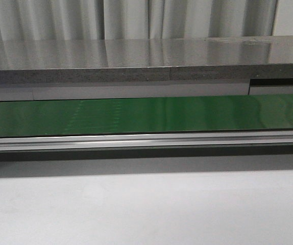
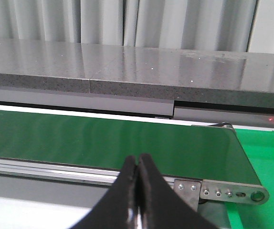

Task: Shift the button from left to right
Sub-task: 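Lower the open left gripper around the yellow push-button's body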

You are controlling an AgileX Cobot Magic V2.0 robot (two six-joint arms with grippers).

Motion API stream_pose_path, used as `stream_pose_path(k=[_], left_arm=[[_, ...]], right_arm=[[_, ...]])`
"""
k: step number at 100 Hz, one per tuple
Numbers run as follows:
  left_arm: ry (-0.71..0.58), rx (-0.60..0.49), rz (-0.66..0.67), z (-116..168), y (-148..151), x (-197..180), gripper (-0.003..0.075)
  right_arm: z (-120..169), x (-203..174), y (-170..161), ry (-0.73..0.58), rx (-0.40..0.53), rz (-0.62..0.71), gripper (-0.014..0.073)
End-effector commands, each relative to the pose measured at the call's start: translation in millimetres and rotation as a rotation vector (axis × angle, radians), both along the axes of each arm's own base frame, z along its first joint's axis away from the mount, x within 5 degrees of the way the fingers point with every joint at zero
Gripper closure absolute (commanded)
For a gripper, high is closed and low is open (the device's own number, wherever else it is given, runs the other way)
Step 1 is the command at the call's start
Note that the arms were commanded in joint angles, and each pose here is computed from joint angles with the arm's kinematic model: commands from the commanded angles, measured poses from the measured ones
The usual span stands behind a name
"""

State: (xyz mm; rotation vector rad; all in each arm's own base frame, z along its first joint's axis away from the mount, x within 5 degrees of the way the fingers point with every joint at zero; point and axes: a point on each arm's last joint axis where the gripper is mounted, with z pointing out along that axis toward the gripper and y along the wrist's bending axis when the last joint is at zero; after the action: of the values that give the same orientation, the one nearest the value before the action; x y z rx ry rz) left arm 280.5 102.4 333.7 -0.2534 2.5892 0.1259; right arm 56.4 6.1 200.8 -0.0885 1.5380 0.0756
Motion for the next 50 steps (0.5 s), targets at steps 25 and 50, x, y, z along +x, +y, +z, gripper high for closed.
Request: stream_pose_path(k=[25,50], left_arm=[[0.049,-0.044,0.03,-34,33,46,0.0068],[0.135,-0.082,0.033,-71,40,62,0.0068]], right_arm=[[15,-3,-1,-0.115,0.006,-0.01,0.0704],[15,-3,-1,-0.115,0.006,-0.01,0.0704]])
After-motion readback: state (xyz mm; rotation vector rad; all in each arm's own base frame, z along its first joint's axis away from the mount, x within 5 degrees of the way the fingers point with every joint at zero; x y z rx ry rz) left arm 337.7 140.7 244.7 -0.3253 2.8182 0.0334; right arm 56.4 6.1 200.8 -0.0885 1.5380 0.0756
